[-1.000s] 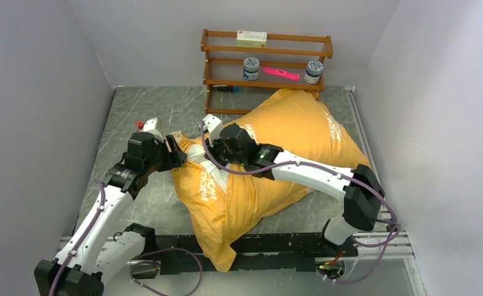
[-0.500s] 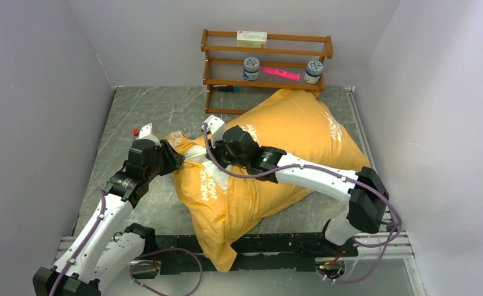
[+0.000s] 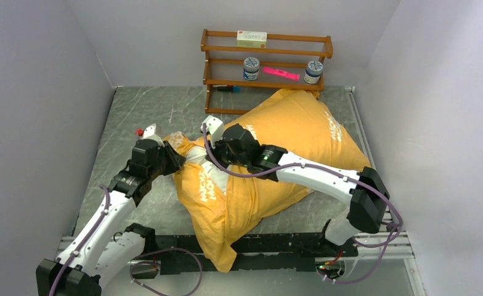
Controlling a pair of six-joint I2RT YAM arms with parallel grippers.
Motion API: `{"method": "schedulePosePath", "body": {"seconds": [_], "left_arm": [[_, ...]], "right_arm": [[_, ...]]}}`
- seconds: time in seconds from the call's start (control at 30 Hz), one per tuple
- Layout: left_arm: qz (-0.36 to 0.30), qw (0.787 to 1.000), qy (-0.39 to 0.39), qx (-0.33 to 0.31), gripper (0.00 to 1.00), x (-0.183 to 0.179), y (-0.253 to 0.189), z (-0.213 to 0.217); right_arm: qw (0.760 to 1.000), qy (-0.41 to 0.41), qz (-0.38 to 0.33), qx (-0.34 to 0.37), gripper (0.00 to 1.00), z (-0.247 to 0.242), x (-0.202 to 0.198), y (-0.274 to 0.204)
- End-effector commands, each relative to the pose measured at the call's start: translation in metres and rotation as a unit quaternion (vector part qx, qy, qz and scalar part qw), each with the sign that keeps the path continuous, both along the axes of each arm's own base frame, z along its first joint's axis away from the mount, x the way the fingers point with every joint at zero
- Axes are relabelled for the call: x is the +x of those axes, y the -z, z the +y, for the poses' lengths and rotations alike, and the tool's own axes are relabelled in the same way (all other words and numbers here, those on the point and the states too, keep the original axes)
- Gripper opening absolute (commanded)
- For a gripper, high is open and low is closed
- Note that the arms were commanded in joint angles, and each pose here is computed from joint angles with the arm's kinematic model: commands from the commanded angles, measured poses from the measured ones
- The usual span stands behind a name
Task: Remove the pillowcase from the pillow
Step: Remove the pillow from the pillowcase.
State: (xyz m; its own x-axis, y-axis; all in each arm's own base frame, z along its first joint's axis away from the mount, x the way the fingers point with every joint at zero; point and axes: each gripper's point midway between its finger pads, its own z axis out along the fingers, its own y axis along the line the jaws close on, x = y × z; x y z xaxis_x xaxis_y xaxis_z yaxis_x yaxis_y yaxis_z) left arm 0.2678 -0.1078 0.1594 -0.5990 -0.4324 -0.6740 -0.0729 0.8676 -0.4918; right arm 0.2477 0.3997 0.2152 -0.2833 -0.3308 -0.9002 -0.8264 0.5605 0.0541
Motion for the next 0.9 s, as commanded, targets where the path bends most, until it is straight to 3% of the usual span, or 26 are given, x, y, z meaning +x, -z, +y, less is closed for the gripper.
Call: {"method": "schedulePosePath", "body": {"seconds": [0.0, 0.1, 0.23, 0.5, 0.87], "left_arm": [[0.043, 0.998, -0.017, 0.048, 0.22, -0.015, 0.042, 0.024], [0.044, 0.998, -0.012, 0.043, 0.12, -0.019, 0.043, 0.022], [0.049, 0.998, -0.025, 0.032, 0.07, -0.024, 0.047, 0.024], [0.062, 0.996, -0.071, -0.003, 0.05, -0.034, 0.064, 0.028], [0.066, 0.995, -0.066, -0.028, 0.05, -0.038, 0.074, 0.021]], "right_arm": [[0.999, 0.015, -0.041, 0.011, 0.14, -0.020, 0.013, -0.057], [0.999, 0.000, -0.034, 0.007, 0.29, -0.012, 0.009, -0.061], [1.000, -0.017, -0.022, -0.011, 0.43, 0.006, 0.004, -0.059], [0.996, -0.042, -0.030, -0.069, 0.54, 0.043, -0.002, -0.050], [0.985, -0.049, -0.025, -0.164, 0.71, 0.076, 0.006, -0.006]]}}
